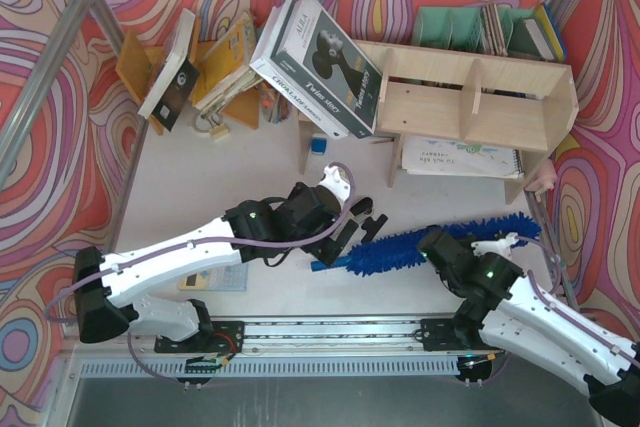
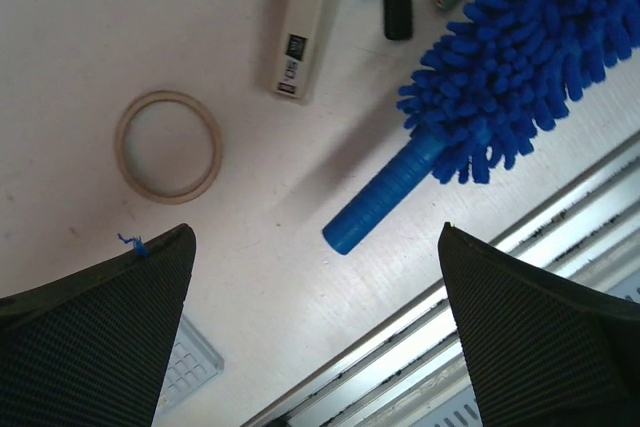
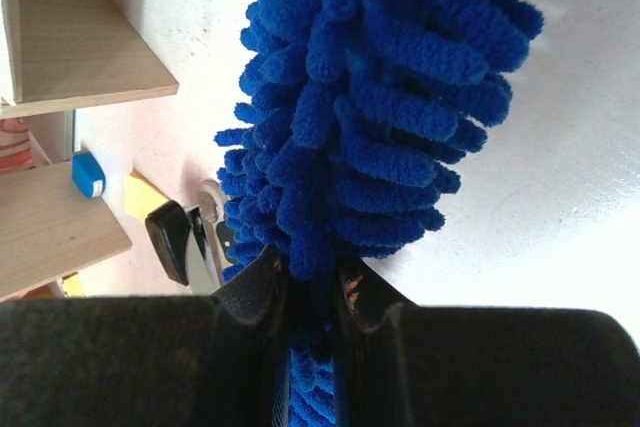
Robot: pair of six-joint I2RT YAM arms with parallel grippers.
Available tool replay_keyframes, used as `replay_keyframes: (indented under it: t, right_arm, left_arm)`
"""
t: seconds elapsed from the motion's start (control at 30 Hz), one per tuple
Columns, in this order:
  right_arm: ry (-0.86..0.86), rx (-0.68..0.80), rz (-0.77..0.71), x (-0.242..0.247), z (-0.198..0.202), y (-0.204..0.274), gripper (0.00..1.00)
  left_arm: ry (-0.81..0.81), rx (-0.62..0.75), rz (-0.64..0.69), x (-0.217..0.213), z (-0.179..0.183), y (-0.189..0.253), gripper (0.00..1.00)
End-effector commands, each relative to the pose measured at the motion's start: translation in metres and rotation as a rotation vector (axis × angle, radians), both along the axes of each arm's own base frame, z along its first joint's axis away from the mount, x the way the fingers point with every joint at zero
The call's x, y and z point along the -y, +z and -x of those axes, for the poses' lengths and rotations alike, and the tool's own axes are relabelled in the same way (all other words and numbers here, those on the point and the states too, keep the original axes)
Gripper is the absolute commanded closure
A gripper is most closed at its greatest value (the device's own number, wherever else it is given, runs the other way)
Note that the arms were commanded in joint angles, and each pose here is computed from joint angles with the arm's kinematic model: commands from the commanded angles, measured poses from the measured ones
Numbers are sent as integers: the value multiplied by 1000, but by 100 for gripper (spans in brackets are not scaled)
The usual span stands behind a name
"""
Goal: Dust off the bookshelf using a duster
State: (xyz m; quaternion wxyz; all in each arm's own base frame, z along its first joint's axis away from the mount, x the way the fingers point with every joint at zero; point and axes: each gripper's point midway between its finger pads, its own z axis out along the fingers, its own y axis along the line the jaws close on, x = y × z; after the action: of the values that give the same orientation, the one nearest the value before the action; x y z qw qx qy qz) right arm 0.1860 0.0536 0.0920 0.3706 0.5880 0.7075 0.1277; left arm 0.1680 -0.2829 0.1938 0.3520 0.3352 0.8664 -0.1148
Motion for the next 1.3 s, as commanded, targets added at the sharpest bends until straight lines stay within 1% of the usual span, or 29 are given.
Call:
replay_keyframes:
  t: [0.0,0.07,0.27,0.5,0.53,0.57,0.67,0.73,0.77,0.87,0.93,1.0,1.13,1.27]
  right_arm:
    - [-31,61,36,13,-2,24,100]
    - [-33,73,37,15,-2,28,100]
    - [-29,96,30,14,-4,40,100]
    - [-12,94,38,10,-8,46,97]
    - [-11,95,39,9,-9,47,97]
    - [-8,95,38,9,-9,47,97]
    - [0,99,27,5,-11,48,97]
    - [4,103,25,4,-11,49,97]
    - [5,102,26,4,-11,49,97]
    - [5,104,25,4,-11,50,97]
    - [3,105,25,5,-11,52,97]
    - [2,107,24,5,-11,52,97]
    - [2,111,17,4,-12,54,97]
    - [1,114,18,4,-12,56,97]
  left_arm:
    - [-152,-57,17,22,19,-10,2]
    - [-185,-68,19,26,24,-18,1]
    - [-194,3,58,28,17,-43,1]
    - [-314,-9,26,34,26,-65,2]
    - [-349,-13,31,37,29,-67,6]
    - [-372,-26,38,39,32,-69,8]
    - [-435,-63,59,49,41,-75,9]
    - [-456,-95,35,51,44,-85,11]
    - [-463,-109,19,51,46,-91,13]
    - [-446,-98,11,50,42,-102,14]
    - [-431,-55,65,57,36,-99,14]
    - [-430,-45,75,60,34,-101,14]
    - [-441,-62,43,62,34,-115,18]
    - [-447,-71,38,64,34,-124,19]
